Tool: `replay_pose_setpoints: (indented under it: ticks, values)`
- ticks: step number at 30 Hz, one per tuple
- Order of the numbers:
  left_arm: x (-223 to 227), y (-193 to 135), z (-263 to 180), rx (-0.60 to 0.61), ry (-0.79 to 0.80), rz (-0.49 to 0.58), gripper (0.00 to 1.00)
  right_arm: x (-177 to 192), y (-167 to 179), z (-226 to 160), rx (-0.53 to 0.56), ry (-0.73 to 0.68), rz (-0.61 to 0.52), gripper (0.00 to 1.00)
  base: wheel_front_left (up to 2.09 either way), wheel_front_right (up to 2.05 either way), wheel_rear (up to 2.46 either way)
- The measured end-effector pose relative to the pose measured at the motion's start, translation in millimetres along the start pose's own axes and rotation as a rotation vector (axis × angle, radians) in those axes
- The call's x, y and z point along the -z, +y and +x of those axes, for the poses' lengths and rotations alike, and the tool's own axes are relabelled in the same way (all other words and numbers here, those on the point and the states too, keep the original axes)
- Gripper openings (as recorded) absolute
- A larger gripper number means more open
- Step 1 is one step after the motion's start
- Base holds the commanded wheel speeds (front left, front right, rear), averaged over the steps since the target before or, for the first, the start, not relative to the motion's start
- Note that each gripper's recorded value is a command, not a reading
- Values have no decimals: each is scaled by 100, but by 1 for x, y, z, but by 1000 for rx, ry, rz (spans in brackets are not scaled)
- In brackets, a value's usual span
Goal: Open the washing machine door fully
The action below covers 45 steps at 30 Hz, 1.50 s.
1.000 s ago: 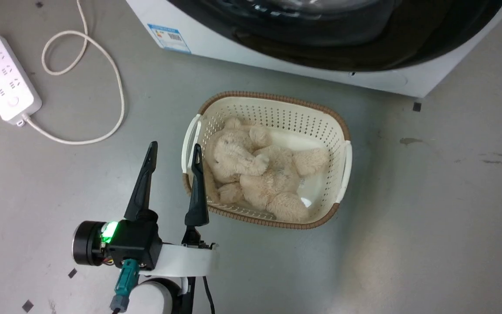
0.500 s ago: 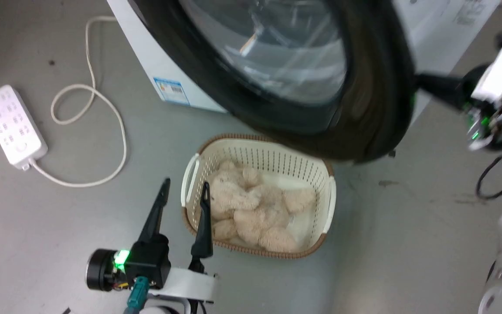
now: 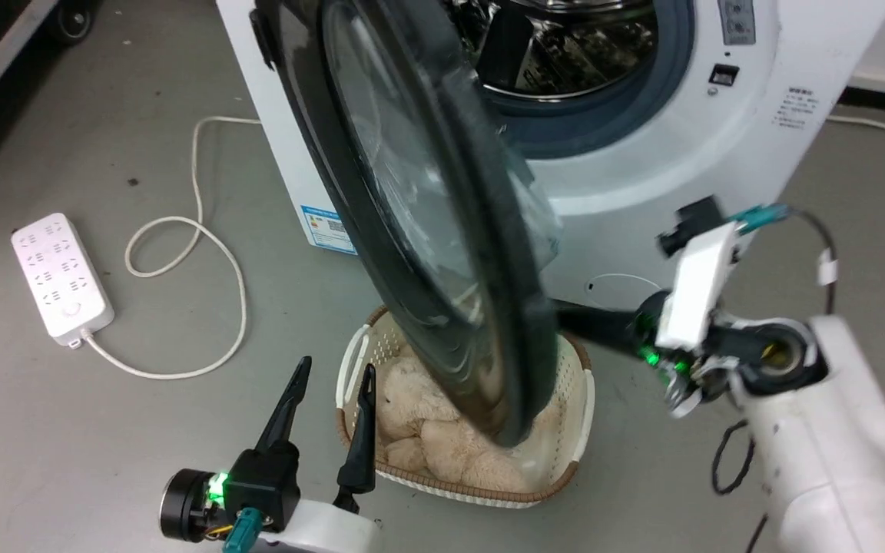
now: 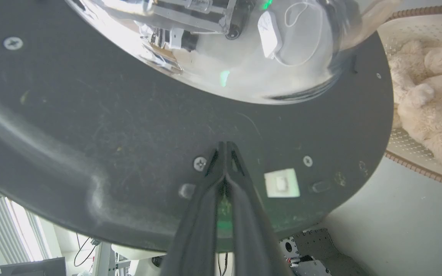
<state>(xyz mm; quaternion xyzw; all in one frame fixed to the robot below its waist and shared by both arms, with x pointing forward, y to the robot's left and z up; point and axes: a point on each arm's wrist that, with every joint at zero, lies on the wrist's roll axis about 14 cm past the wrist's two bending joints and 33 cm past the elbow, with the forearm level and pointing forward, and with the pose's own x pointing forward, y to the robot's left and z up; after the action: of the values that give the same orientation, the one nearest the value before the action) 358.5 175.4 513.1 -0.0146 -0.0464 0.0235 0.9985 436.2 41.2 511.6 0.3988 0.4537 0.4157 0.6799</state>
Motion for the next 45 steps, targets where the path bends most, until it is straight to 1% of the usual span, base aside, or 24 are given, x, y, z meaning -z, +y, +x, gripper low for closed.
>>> replay_pose_setpoints:
  ticks: [4,8,12,14,16,17,18,19,21,23,24,26,28,31,33,36,37,39,41,45]
  values:
    - [-3,7,-5,-18,-7,-2,100,23,8,15,-27,53,-11,0,0,0,0]
    - [-5,9,-8,-20,-12,-6,100,34,13,23,-57,60,4,0,0,0,0]
    - [-7,8,-9,-18,-18,-16,100,42,16,29,-54,65,-8,0,0,0,0]
    - [-9,6,-10,-14,-24,-23,100,43,17,28,-50,51,-11,0,0,0,0]
    - [-11,5,-11,-11,-30,-27,100,39,16,24,-37,9,-19,0,0,0,0]
    - [-12,4,-11,-9,-33,-31,100,33,15,20,-25,-30,-25,13,0,0,0]
    - [-13,4,-12,-8,-37,-34,100,25,14,14,-14,-75,-39,45,0,0,0]
    - [-15,3,-12,-6,-42,-36,100,16,13,7,6,-120,-67,100,0,0,0]
    - [-16,1,-11,1,-48,-38,100,-8,9,-16,61,-242,-147,100,0,0,0]
    - [-17,0,-9,6,-51,-39,100,-38,10,-47,112,-412,-241,100,0,0,0]
    - [-18,0,-8,7,-55,-39,100,-50,11,-64,147,-490,-309,100,0,0,0]
    - [-20,0,-6,8,-63,-39,100,-65,16,-93,238,-606,-492,100,0,0,0]
    - [-21,-1,-3,17,-67,-37,100,-69,18,-117,322,-683,-666,100,0,0,0]
    - [-24,-2,-3,29,-77,-41,100,-62,10,-148,465,-747,-897,100,0,0,0]
    - [-28,-1,-2,29,-87,-42,100,-57,10,-166,521,-811,-1004,100,0,0,0]
    - [-29,-3,-3,39,-91,-46,100,-44,9,-188,587,-895,-1100,100,0,0,0]
    - [-27,-5,-5,44,-86,-50,100,-38,8,-194,605,-922,-1117,100,0,0,0]
    - [-21,-5,-9,43,-68,-68,100,-25,5,-205,630,-990,-1109,100,0,0,0]
    - [-19,-4,-11,38,-61,-79,100,-12,0,-214,656,-1057,-1075,100,0,0,0]
    - [-19,-5,-12,41,-59,-81,100,13,-8,-221,699,-1119,-1044,100,0,0,0]
